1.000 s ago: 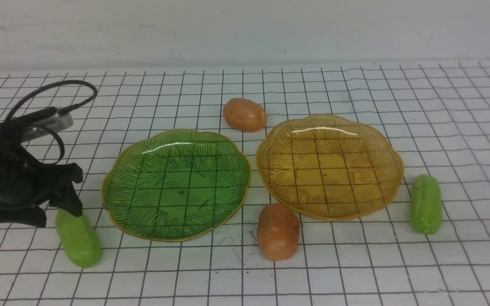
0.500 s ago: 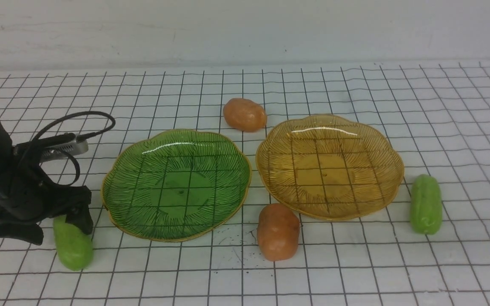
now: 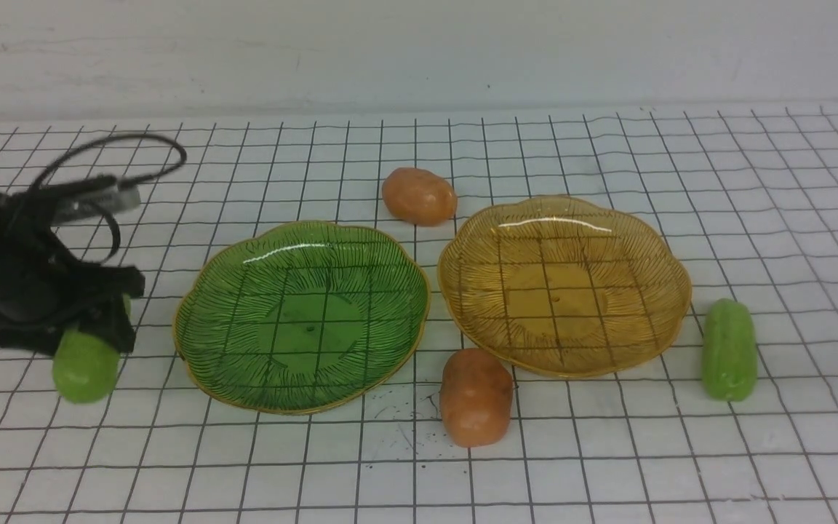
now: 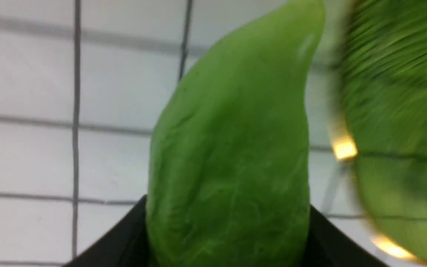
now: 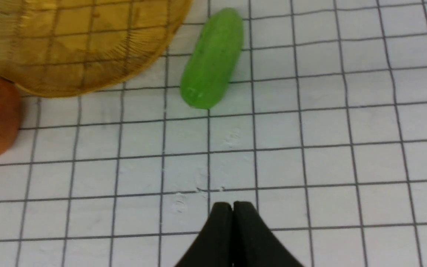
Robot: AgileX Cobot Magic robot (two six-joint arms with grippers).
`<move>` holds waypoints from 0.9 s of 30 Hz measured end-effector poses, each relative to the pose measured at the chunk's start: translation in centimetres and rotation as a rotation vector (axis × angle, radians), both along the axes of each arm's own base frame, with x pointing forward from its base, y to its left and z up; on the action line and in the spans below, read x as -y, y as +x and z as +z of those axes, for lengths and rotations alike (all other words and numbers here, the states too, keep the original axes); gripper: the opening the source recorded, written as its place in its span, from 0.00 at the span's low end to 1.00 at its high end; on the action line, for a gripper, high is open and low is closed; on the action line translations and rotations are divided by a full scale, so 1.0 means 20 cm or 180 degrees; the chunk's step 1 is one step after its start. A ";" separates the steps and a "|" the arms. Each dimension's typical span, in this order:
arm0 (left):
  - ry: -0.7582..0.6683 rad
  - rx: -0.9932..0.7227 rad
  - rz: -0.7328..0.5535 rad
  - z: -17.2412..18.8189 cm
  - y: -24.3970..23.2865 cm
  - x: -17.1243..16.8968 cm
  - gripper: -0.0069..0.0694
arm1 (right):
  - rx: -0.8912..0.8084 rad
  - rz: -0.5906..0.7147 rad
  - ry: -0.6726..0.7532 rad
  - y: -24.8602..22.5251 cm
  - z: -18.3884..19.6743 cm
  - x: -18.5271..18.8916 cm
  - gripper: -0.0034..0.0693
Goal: Put different types of vegetables on the plate.
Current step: 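Put the green cucumber next to the left plate into that plate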
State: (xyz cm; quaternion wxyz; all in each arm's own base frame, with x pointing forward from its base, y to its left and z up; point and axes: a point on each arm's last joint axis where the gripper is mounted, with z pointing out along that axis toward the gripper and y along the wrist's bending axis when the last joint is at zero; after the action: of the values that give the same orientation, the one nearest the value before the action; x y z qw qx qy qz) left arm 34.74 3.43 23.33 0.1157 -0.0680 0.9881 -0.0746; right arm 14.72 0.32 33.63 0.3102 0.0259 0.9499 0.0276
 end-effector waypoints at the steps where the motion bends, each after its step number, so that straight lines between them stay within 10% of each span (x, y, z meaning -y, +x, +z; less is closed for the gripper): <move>1: -0.0104 0.0257 -0.0068 0.12 0.02 0.05 0.58 | -0.0229 -0.0003 -0.0047 0.08 0.00 0.01 0.03; 6: -0.0378 0.0782 -0.0638 0.30 0.06 0.31 0.58 | -0.0510 0.0005 -0.0117 0.33 -0.02 0.01 0.03; 15: -0.0313 0.0730 -0.0765 0.08 0.19 0.50 0.58 | -0.0724 0.0091 0.0003 0.65 -0.18 -0.01 0.12; 27: -0.0432 0.0328 -0.0760 -0.03 0.23 0.53 0.92 | -0.0945 -0.0039 0.0251 1.00 -0.66 -0.03 0.86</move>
State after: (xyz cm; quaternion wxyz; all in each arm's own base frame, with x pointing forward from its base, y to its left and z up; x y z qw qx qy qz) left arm 39.43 -7.10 22.82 0.1518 0.0463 0.9746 -0.1578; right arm 34.75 0.93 20.36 0.1653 0.0477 0.9833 0.0589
